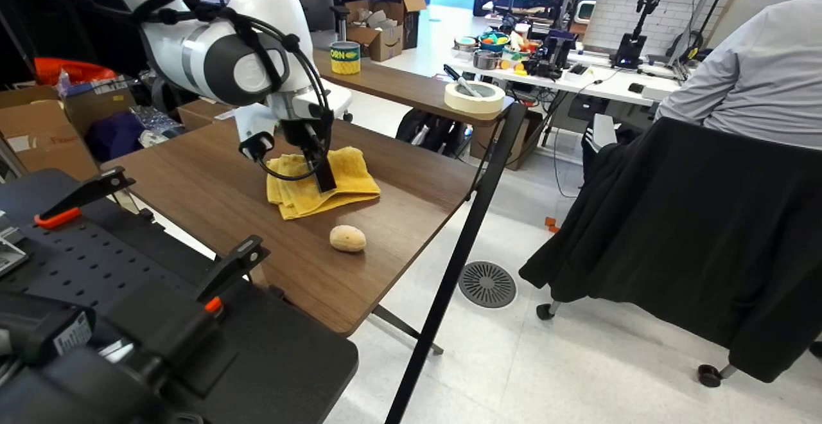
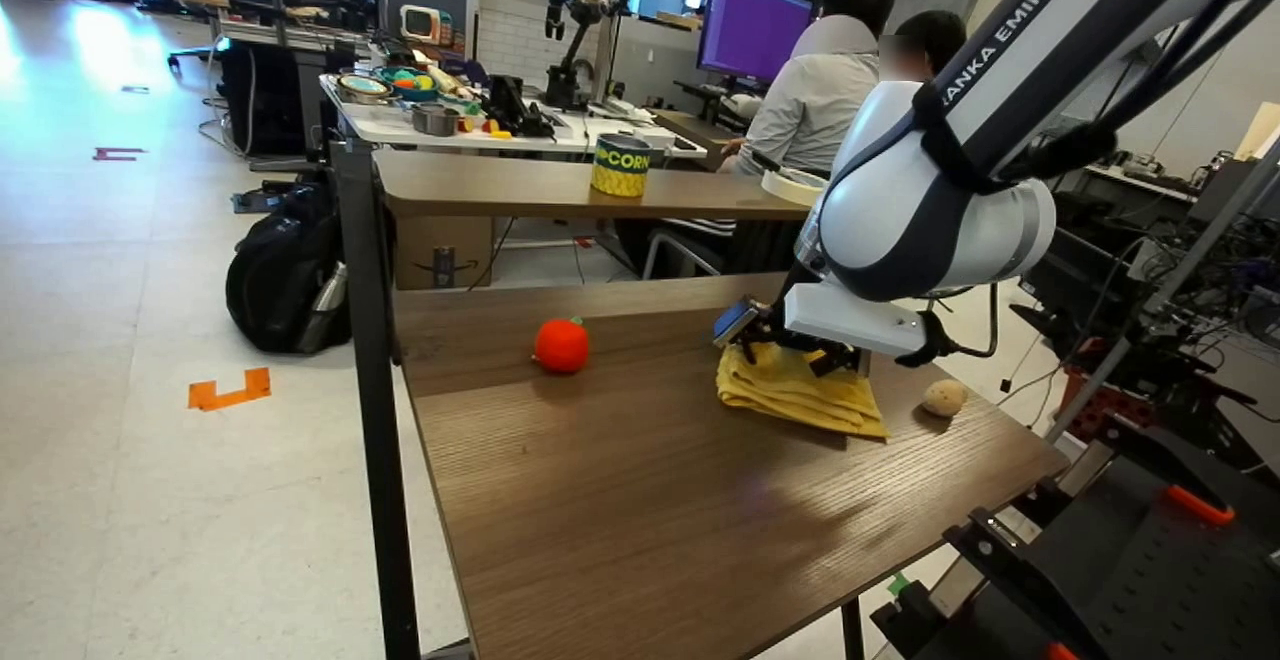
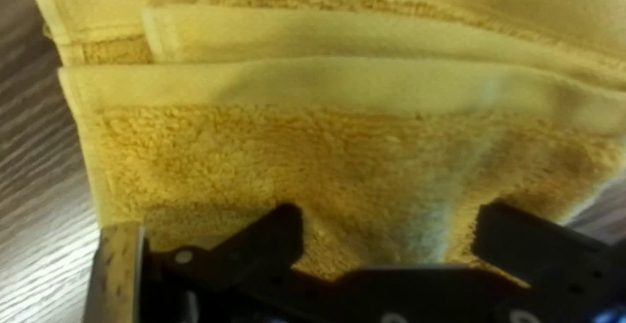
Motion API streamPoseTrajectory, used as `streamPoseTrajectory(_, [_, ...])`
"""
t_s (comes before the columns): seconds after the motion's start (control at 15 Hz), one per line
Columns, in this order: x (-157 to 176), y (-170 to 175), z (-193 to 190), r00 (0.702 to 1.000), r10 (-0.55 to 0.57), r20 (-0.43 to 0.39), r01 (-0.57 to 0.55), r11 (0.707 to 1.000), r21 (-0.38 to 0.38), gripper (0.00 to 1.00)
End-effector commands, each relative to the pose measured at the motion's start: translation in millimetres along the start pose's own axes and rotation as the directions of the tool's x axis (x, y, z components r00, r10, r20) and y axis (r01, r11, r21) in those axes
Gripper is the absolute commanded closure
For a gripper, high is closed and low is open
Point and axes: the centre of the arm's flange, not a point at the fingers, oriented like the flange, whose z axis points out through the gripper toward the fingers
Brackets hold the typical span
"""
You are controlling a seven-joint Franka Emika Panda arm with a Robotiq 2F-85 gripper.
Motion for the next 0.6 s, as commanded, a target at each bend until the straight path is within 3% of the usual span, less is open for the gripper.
streamPoseTrajectory(0.0, [75, 35, 22, 0.980, 0.199, -0.024, -0.199, 0.980, -0.022, 0.00])
streamPoseTrajectory(0.2, [126, 77, 22, 0.935, 0.355, -0.031, -0.355, 0.935, -0.014, 0.00])
streamPoseTrajectory(0.33, [139, 86, 27, 0.898, 0.440, -0.015, -0.440, 0.898, 0.000, 0.00])
streamPoseTrajectory(0.53, [124, 50, 30, 0.900, 0.435, 0.008, -0.435, 0.899, 0.056, 0.00])
